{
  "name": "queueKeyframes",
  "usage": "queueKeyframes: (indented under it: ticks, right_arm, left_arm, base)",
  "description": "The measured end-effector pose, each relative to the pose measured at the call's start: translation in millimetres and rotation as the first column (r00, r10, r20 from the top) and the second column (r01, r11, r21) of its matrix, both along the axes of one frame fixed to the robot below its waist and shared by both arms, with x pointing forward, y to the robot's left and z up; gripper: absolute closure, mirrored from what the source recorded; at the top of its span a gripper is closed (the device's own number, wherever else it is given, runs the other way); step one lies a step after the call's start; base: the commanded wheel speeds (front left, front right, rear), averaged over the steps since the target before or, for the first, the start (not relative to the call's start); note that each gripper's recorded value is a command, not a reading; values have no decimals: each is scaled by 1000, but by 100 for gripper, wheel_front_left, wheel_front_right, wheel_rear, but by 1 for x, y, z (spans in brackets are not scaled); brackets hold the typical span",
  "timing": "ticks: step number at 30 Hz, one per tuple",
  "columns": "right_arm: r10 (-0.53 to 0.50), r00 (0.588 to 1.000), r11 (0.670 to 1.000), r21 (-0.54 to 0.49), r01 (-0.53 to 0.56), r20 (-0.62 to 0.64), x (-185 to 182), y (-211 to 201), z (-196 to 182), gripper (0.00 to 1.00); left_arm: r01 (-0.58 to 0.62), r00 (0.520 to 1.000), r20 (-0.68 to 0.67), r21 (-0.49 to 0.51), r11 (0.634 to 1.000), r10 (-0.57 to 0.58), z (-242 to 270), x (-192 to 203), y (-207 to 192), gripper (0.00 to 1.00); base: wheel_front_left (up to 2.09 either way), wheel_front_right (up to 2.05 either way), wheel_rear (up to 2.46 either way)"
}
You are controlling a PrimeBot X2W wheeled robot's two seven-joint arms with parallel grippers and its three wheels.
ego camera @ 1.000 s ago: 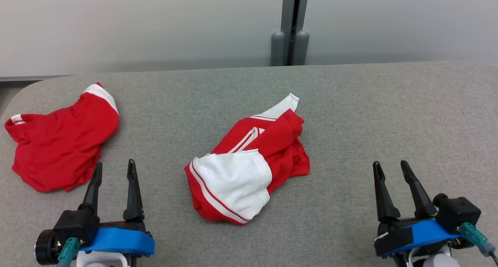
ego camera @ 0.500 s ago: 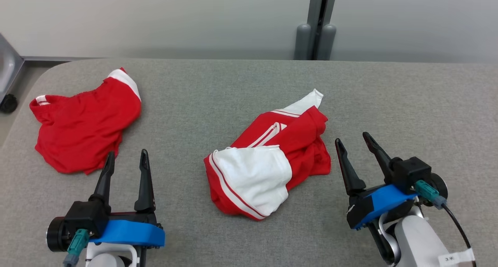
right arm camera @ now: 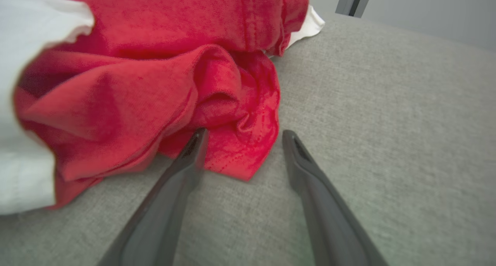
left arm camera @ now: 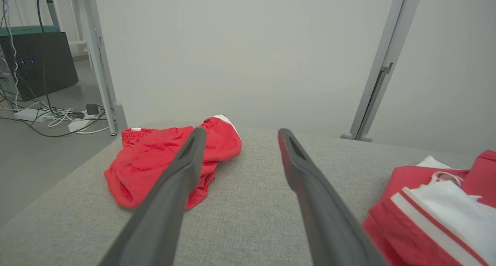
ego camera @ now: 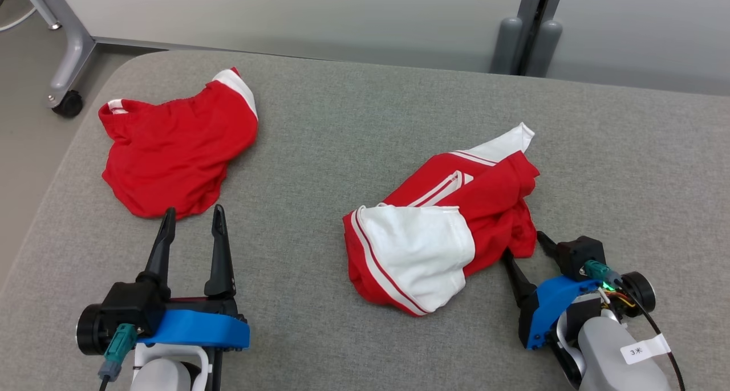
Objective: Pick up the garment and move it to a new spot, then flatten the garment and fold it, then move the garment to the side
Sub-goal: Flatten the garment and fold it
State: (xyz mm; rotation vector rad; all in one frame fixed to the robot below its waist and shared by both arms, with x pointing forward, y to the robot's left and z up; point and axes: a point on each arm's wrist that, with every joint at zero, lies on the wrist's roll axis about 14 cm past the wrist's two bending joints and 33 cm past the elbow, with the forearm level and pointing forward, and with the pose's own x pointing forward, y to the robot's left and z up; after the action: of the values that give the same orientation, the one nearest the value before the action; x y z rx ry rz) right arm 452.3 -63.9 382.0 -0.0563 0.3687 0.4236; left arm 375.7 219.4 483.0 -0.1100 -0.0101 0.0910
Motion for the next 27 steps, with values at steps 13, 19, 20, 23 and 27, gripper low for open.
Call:
queueKeyframes:
  ticks: [13, 19, 20, 23, 27]
  right_arm:
    - [-30, 999, 999, 36, 30, -26, 11, 3, -1, 100]
    - [-157, 977, 982, 126, 139, 148, 17, -41, 54, 100]
    - [-180, 970, 978, 135, 159, 164, 12, -50, 58, 100]
    - [-248, 943, 964, 152, 218, 221, -4, -81, 74, 100]
    - [-347, 903, 936, 160, 315, 254, -33, -125, 81, 100]
  left_arm:
    - [-6, 1000, -5, -4, 1000, 6, -2, 1, 1, 0]
    - [58, 998, -4, -15, 998, -58, -3, 5, -20, 0]
    - [69, 998, 1, -16, 998, -68, -2, 6, -23, 0]
    - [99, 995, 10, -21, 995, -99, 0, 7, -33, 0]
    - [132, 991, 27, -23, 991, -132, 6, 9, -44, 0]
  base:
    - [0, 0, 0]
    - [0, 0, 0]
    - [0, 0, 0]
    - [0, 0, 0]
    - [0, 0, 0]
